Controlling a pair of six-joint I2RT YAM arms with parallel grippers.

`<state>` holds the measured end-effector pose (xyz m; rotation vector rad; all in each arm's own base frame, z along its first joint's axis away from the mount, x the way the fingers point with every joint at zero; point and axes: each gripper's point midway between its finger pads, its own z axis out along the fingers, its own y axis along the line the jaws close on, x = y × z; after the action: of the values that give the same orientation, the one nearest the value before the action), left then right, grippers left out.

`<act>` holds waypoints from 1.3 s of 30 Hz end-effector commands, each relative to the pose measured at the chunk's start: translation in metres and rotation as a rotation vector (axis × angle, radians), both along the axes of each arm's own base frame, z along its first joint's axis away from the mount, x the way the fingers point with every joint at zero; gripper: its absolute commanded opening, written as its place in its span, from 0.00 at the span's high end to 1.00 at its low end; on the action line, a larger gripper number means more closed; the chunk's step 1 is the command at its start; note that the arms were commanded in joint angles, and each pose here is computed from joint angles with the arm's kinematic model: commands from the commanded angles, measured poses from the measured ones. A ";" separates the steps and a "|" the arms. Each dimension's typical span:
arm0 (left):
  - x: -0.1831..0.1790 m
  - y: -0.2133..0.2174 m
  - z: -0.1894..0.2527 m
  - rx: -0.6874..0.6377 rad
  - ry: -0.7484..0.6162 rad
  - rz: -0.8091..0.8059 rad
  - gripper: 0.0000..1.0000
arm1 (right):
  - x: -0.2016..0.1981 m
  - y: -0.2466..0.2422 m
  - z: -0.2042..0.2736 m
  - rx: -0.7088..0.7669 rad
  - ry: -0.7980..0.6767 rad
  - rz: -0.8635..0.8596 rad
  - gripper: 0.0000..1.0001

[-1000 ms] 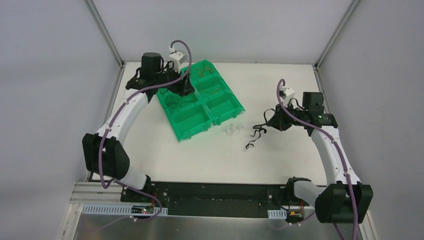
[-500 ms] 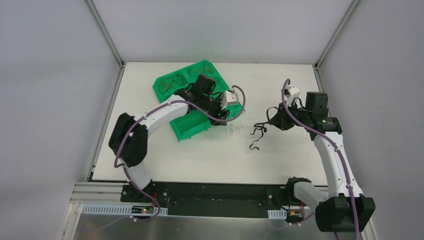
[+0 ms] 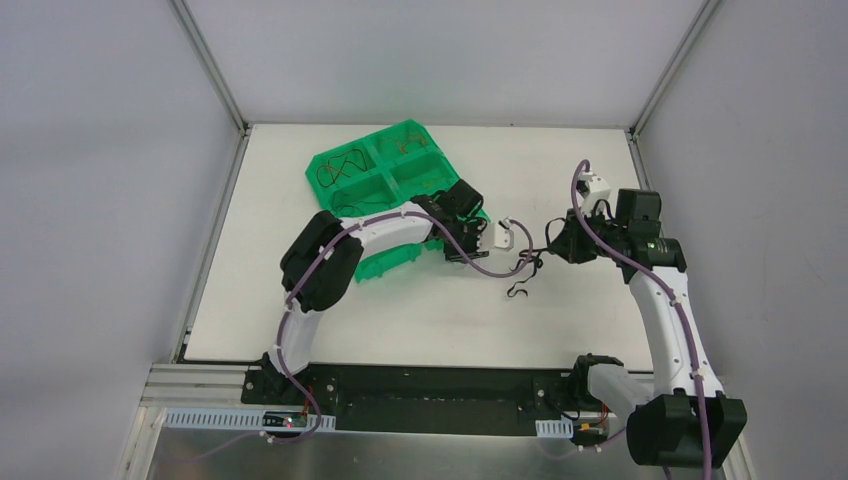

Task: Untangle the cables

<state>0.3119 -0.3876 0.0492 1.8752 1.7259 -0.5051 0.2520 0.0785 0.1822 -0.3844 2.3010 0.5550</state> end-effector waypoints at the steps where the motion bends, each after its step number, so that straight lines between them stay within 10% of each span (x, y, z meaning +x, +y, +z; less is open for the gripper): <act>1: 0.002 0.003 0.010 0.050 -0.071 -0.053 0.92 | 0.000 -0.004 0.005 0.008 -0.012 -0.033 1.00; 9: -0.002 0.002 0.229 -0.590 0.259 0.210 1.00 | 0.007 -0.004 0.011 0.031 -0.033 -0.035 1.00; 11: 0.001 0.035 0.211 -0.449 0.048 0.199 1.00 | 0.010 0.001 0.018 0.063 -0.049 -0.025 1.00; 21: 0.014 0.168 0.196 -0.431 0.099 0.474 1.00 | 0.038 0.043 0.126 0.280 -0.255 0.047 1.00; 33: 0.022 0.196 0.112 -0.313 0.181 0.532 1.00 | 0.089 0.115 0.206 0.356 -0.385 0.168 1.00; 39: 0.036 0.204 0.118 -0.348 0.177 0.623 0.47 | 0.120 0.144 0.198 0.363 -0.399 0.108 1.00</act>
<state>0.3380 -0.1875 0.1486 1.0745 2.1008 -0.6834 0.3539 0.2111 0.3571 -0.4726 1.8581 0.8922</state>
